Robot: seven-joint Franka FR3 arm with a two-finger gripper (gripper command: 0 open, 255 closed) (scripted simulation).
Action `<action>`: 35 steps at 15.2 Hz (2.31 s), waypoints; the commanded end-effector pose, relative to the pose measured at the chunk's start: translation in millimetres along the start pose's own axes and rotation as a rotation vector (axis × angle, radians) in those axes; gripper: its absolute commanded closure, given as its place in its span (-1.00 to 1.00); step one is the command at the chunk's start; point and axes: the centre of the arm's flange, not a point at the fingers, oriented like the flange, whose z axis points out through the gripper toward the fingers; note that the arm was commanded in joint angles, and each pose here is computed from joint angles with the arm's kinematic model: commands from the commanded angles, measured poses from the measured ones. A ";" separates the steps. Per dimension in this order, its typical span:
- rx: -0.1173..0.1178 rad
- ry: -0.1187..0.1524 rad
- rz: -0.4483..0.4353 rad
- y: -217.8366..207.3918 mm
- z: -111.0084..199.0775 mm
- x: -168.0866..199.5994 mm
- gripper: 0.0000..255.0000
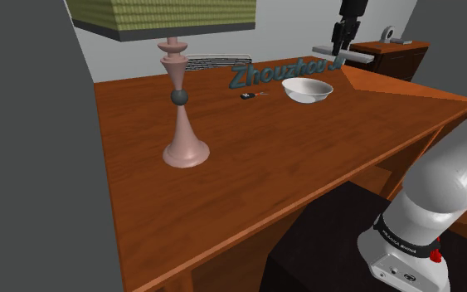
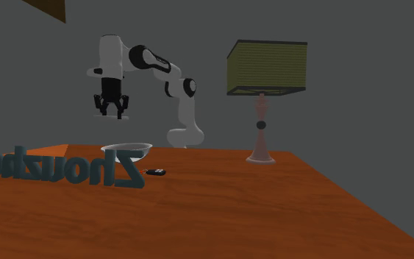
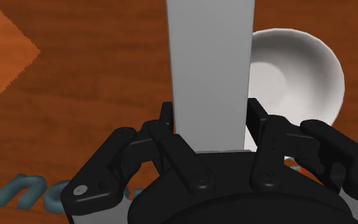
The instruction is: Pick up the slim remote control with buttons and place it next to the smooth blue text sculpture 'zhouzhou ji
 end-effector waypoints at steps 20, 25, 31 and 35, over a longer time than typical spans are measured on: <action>0.000 0.000 -0.002 268.2 6.3 -71.8 1.00; 0.000 0.000 -0.002 289.3 22.4 -77.8 1.00; 0.000 0.000 -0.002 288.7 54.1 -78.1 1.00; 0.000 0.000 -0.002 288.4 75.2 -78.3 1.00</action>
